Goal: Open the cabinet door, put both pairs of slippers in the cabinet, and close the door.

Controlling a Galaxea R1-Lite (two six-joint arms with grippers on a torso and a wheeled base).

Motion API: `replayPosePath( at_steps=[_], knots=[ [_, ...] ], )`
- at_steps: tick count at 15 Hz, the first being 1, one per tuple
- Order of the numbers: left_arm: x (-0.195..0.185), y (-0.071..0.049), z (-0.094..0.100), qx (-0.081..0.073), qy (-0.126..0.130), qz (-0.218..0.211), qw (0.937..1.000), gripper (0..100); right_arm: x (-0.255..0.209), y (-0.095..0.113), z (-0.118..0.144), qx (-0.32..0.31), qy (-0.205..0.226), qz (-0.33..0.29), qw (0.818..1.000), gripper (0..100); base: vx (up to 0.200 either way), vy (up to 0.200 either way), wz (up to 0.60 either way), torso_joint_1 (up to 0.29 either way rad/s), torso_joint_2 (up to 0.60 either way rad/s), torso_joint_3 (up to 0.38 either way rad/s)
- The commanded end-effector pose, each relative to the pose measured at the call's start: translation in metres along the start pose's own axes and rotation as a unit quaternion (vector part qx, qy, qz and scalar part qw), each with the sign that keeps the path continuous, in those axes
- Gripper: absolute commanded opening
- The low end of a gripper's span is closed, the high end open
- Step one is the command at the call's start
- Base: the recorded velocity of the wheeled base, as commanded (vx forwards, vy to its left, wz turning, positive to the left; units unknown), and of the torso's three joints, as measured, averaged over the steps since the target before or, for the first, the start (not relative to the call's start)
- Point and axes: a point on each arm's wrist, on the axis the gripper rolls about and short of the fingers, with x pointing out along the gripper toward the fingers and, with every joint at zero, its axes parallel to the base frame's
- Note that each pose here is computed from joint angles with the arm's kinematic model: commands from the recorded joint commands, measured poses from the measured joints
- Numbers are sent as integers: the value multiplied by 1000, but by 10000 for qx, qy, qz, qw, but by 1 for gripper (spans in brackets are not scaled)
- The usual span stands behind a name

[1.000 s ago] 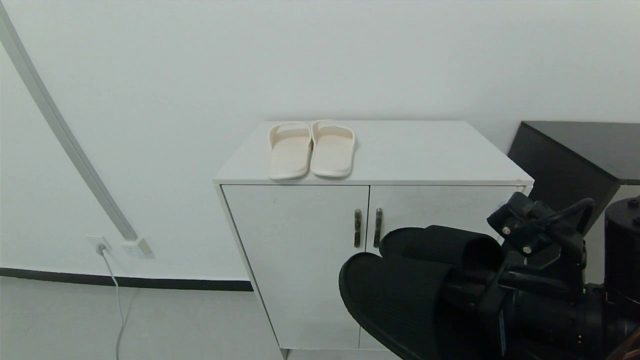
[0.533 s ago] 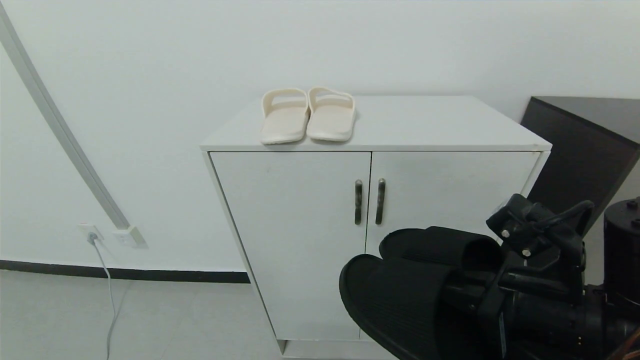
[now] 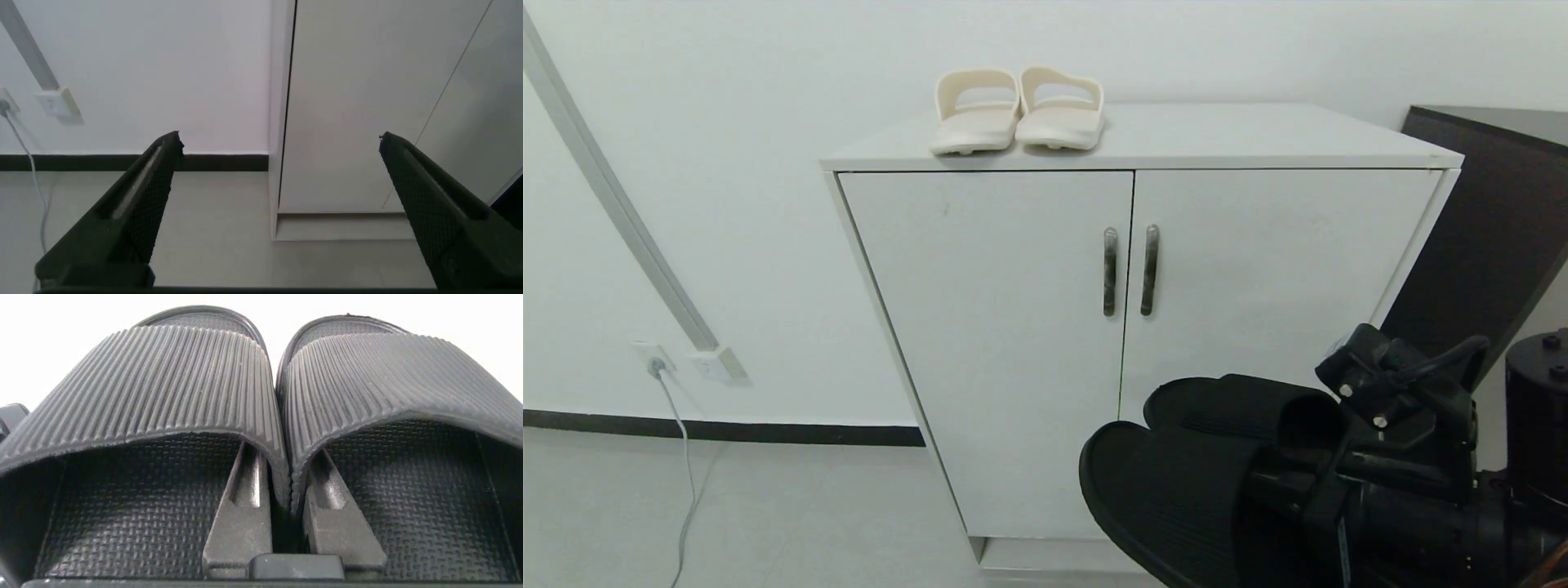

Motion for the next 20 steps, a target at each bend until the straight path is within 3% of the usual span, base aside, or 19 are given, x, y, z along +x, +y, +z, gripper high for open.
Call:
replayPosePath(
  at_steps=[1,5,10,12,13,14,15,17,18,20],
  knots=[
    [0,0,0,3,6,3,10000,100,0,0,-1,-36,2,6,10000,0,0,0,0,-46,452,403],
    [0,0,0,3,6,3,10000,100,0,0,-3,-37,40,3,10000,0,0,0,0,-10,327,322],
    [0,0,0,26,6,-5,10000,100,-3,0,-3,-44,9,-2,10000,0,0,0,0,0,29,26],
    [2,0,1,110,106,10,9999,100,-3,0,-3,-44,24,-3,10000,0,0,0,0,0,0,0],
    [2,0,10,195,114,24,9997,100,-3,0,-4,-52,24,-3,10000,0,0,0,0,0,0,0],
    [-2,0,41,124,-147,42,9998,100,-4,0,-4,-83,24,-3,10000,0,0,0,0,0,0,0],
    [1,0,61,79,-93,3,9999,100,-5,0,-5,-137,32,4,9999,0,0,0,0,0,0,0],
    [17,-1,60,185,540,-227,9981,100,-4,0,-6,-152,48,11,9999,0,0,0,0,0,0,0],
    [28,-3,57,169,979,-709,9925,100,-4,-1,-7,-153,63,3,9999,0,0,0,0,0,0,0],
    [38,-7,63,83,1213,-1426,9823,100,-3,-1,-7,-154,86,2,9998,0,0,0,0,0,0,0]
  ],
)
